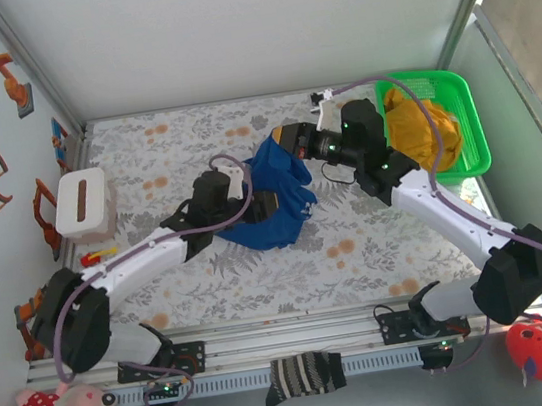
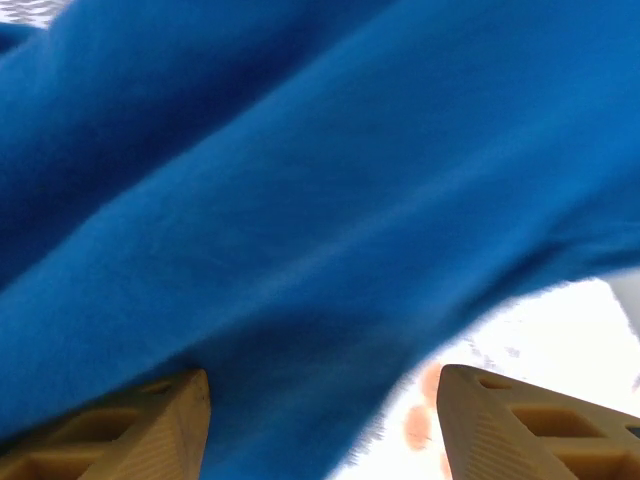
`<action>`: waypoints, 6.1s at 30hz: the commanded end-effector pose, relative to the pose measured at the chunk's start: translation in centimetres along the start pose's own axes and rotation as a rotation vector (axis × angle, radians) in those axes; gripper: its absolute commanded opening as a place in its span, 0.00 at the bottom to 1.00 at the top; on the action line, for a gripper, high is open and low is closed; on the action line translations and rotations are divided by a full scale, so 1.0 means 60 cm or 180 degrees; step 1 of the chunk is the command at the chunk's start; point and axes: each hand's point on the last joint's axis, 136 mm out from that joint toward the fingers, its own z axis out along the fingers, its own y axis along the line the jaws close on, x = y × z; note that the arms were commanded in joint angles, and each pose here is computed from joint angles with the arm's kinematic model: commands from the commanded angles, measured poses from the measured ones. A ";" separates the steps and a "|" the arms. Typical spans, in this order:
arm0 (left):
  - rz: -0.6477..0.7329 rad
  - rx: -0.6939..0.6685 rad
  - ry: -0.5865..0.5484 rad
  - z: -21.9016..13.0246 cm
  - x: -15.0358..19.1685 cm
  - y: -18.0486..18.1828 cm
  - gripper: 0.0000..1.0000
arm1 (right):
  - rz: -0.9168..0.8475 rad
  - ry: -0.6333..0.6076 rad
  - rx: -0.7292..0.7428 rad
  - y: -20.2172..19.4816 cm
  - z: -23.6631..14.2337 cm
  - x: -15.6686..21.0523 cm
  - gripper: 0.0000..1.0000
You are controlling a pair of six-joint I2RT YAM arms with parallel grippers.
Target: Fold the inside-out t-shirt
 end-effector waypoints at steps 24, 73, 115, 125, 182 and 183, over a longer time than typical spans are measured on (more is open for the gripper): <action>-0.0154 0.0450 -0.0156 -0.069 -0.117 0.057 0.55 | 0.0506 -0.0333 -0.0026 -0.063 -0.005 0.003 0.00; 0.0125 0.1334 -0.0246 -0.068 -0.096 -0.068 0.00 | 0.0588 -0.0309 0.1227 -0.281 -0.017 0.042 0.00; -0.0215 0.1473 0.0081 -0.048 -0.064 -0.004 0.00 | 0.0287 0.0394 0.0574 -0.179 0.007 0.116 0.00; -0.0379 0.1342 0.0034 -0.037 -0.107 0.064 0.34 | 0.0088 0.0176 -0.0207 -0.009 -0.053 0.045 0.00; 0.0159 0.2147 0.0107 -0.062 -0.113 -0.118 0.00 | 0.0516 0.0080 0.1145 -0.270 -0.072 0.093 0.00; 0.0121 0.2298 0.0145 -0.070 -0.114 -0.127 0.00 | 0.0546 0.0106 0.1135 -0.280 -0.061 0.095 0.00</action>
